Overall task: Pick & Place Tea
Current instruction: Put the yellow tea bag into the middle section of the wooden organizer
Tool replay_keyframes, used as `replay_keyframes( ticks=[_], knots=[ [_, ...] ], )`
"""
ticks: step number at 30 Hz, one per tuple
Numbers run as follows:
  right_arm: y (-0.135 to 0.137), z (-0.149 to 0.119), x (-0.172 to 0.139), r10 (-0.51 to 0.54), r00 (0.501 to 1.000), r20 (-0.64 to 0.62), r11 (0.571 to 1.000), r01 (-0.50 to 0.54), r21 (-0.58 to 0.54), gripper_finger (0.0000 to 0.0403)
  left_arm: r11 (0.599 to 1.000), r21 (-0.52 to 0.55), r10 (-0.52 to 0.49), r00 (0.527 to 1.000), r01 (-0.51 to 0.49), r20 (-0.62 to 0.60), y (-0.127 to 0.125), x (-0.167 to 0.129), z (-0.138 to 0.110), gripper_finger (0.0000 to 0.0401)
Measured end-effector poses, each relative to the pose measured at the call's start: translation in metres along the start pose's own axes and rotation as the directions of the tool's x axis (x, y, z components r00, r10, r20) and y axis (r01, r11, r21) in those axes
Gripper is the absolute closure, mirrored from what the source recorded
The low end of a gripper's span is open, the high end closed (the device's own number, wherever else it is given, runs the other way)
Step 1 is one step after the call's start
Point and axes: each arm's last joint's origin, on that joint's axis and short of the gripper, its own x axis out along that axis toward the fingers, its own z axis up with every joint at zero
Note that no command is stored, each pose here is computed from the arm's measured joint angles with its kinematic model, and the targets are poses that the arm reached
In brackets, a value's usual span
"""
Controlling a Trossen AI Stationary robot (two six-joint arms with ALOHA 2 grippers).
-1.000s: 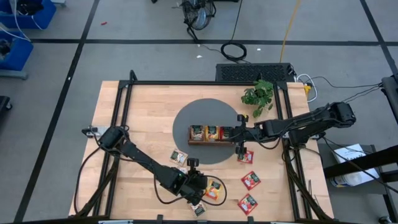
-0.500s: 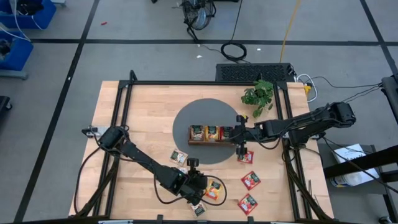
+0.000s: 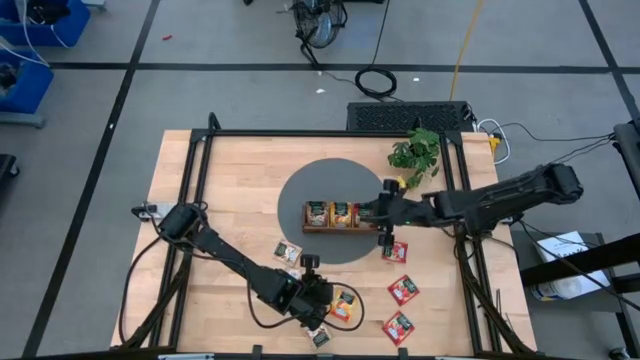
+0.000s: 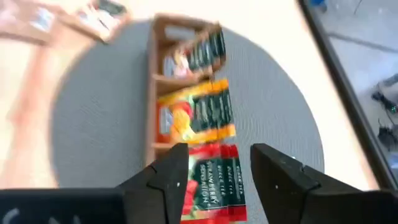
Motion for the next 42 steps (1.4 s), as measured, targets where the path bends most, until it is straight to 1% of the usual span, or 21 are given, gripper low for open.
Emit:
replay_keyframes(
  ticks=[2, 4, 5, 7, 9, 10, 12, 13, 15, 17, 19, 22, 25, 26, 30, 32, 34, 37, 38, 42],
  knots=[
    [0.008, 0.004, -0.013, 0.036, 0.998, 0.058, 0.999, -0.037, 0.007, 0.0264, 1.0, 0.004, -0.002, 1.0, 0.002, -0.001, -0.001, -0.001, -0.001, 0.037],
    [0.022, 0.007, -0.024, 0.144, 0.982, 0.122, 0.989, -0.145, 0.0, 0.0288, 1.0, 0.009, -0.006, 1.0, 0.006, 0.001, -0.004, -0.002, -0.001, 0.037],
    [0.031, 0.007, -0.028, 0.215, 0.963, 0.161, 0.976, -0.218, -0.003, 0.0302, 1.0, 0.009, -0.009, 1.0, 0.009, 0.006, -0.005, -0.003, -0.001, 0.037],
    [0.051, 0.002, -0.031, 0.361, 0.905, 0.224, 0.932, -0.361, -0.043, 0.033, 1.0, 0.002, -0.021, 0.999, 0.021, 0.036, -0.007, -0.004, 0.002, 0.037],
    [0.069, -0.009, -0.029, 0.461, 0.84, 0.285, 0.886, -0.452, -0.102, 0.0357, 0.999, -0.024, -0.042, 0.996, 0.044, 0.079, -0.009, -0.004, 0.006, 0.037],
    [0.076, -0.015, -0.028, 0.486, 0.814, 0.318, 0.873, -0.472, -0.126, 0.037, 0.997, -0.036, -0.069, 0.993, 0.073, 0.098, -0.01, -0.004, 0.009, 0.037],
    [0.088, -0.029, -0.024, 0.518, 0.767, 0.378, 0.852, -0.5, -0.152, 0.0392, 0.986, -0.034, -0.156, 0.98, 0.161, 0.125, -0.011, -0.003, 0.014, 0.037],
    [0.092, -0.035, -0.021, 0.535, 0.744, 0.401, 0.84, -0.518, -0.161, 0.0397, 0.978, -0.024, -0.202, 0.969, 0.207, 0.14, -0.013, -0.002, 0.016, 0.037],
    [0.099, -0.048, -0.017, 0.552, 0.717, 0.425, 0.824, -0.549, -0.143, 0.0396, 0.957, 0.015, -0.287, 0.944, 0.289, 0.162, -0.018, -0.002, 0.019, 0.037],
    [0.105, -0.059, -0.01, 0.562, 0.711, 0.422, 0.809, -0.58, -0.1, 0.0391, 0.93, 0.043, -0.366, 0.912, 0.364, 0.186, -0.026, 0.001, 0.02, 0.037],
    [0.11, -0.068, -0.003, 0.571, 0.721, 0.393, 0.798, -0.6, -0.059, 0.0388, 0.913, 0.055, -0.406, 0.894, 0.403, 0.189, -0.033, 0.004, 0.019, 0.037],
    [0.12, -0.08, 0.009, 0.589, 0.74, 0.324, 0.787, -0.617, -0.02, 0.0388, 0.914, 0.062, -0.405, 0.901, 0.401, 0.157, -0.039, 0.018, 0.011, 0.0371],
    [0.13, -0.085, 0.022, 0.637, 0.709, 0.302, 0.745, -0.667, -0.005, 0.0387, 0.92, 0.056, -0.392, 0.915, 0.388, 0.098, -0.044, 0.032, 0.001, 0.0371],
    [0.133, -0.084, 0.026, 0.64, 0.704, 0.308, 0.738, -0.674, 0.006, 0.0387, 0.921, 0.052, -0.39, 0.915, 0.387, 0.1, -0.042, 0.035, 0.001, 0.0371],
    [0.139, -0.082, 0.042, 0.625, 0.716, 0.311, 0.74, -0.67, 0.059, 0.0387, 0.92, 0.019, -0.391, 0.912, 0.392, 0.121, -0.035, 0.038, 0.006, 0.0371],
    [0.14, -0.081, 0.05, 0.617, 0.728, 0.298, 0.733, -0.67, 0.121, 0.0387, 0.919, 0.006, -0.392, 0.913, 0.393, 0.11, -0.033, 0.04, 0.006, 0.0371],
    [0.138, -0.079, 0.055, 0.643, 0.712, 0.283, 0.685, -0.7, 0.203, 0.0387, 0.919, 0.001, -0.392, 0.914, 0.394, 0.105, -0.033, 0.04, 0.005, 0.0371],
    [0.136, -0.076, 0.062, 0.708, 0.654, 0.265, 0.585, -0.754, 0.298, 0.0387, 0.917, 0.001, -0.398, 0.912, 0.4, 0.098, -0.035, 0.04, 0.004, 0.0371],
    [0.135, -0.076, 0.062, 0.721, 0.643, 0.258, 0.565, -0.761, 0.318, 0.0387, 0.917, 0.002, -0.398, 0.913, 0.399, 0.089, -0.036, 0.041, 0.002, 0.0371],
    [0.132, -0.078, 0.064, 0.719, 0.657, 0.225, 0.542, -0.733, 0.41, 0.0387, 0.919, -0.003, -0.393, 0.916, 0.395, 0.083, -0.035, 0.047, 0.001, 0.0371]
  ],
)
